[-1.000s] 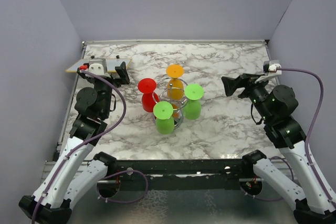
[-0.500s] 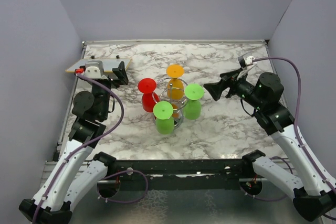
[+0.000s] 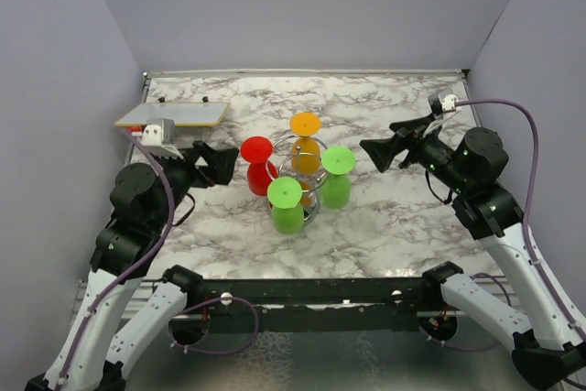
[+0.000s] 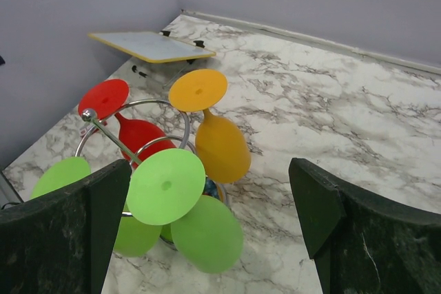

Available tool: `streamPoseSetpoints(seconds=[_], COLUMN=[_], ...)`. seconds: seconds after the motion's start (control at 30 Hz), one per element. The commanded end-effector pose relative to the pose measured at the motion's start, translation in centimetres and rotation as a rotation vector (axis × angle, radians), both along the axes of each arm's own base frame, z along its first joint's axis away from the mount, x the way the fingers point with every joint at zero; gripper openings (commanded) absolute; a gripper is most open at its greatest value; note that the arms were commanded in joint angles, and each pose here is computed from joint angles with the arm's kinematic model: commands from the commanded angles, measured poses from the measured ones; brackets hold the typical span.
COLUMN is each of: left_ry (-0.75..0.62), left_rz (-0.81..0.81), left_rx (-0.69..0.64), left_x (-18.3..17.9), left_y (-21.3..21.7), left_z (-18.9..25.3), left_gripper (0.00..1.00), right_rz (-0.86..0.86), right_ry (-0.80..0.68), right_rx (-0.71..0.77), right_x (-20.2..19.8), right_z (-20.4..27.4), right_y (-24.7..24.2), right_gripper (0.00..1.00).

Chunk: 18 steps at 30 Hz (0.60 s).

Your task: Take the wine glass off the wine glass rack

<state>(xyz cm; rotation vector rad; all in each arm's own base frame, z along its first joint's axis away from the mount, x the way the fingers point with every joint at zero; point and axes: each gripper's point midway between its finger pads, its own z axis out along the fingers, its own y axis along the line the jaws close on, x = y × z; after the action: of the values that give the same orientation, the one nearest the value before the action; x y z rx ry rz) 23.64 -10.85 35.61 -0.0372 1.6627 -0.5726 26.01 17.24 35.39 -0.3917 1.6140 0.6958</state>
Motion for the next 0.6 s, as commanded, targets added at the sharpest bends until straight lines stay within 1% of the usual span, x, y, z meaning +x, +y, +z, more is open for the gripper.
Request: streamPoseSetpoints(seconds=[0.0,0.1,0.17,0.33,0.43,0.57], left_ry=[0.295,0.381,0.421,0.46,0.505,0.554], left_rz=[-0.178,-0.243,-0.28,-0.318,-0.384,-0.448], left_rx=[-0.215,-0.333,-0.386,-0.421,-0.454,-0.496], left_x=[-4.7,-6.4,-7.1,-7.7,-7.8,-7.9], left_y=[-3.3,-4.6,-5.3,-6.0,-7.2,-8.5], left_z=[-5.3,-6.4,-6.9,-7.6,-8.1,-8.7], left_gripper=[0.99,0.99,0.99,0.98,0.92,0.8], right_rz=[-0.036,-0.045,-0.054,-0.055,-0.048,-0.046], right_ry=[-0.07,-0.094,-0.104,-0.126,-0.135,-0.151], right_rx=[0.011,0.004,0.001,0.008,0.013,0.019], right_x=[-0.7,-1.0,-1.1,-1.5,-1.8,-2.1], right_z=[2.4,2.5,2.4,2.6,2.9,3.3], right_y=[-0.9,-1.3,-1.6,-1.7,-1.7,-1.8], right_gripper=[1.0,1.0,1.0,1.0,1.0,1.0])
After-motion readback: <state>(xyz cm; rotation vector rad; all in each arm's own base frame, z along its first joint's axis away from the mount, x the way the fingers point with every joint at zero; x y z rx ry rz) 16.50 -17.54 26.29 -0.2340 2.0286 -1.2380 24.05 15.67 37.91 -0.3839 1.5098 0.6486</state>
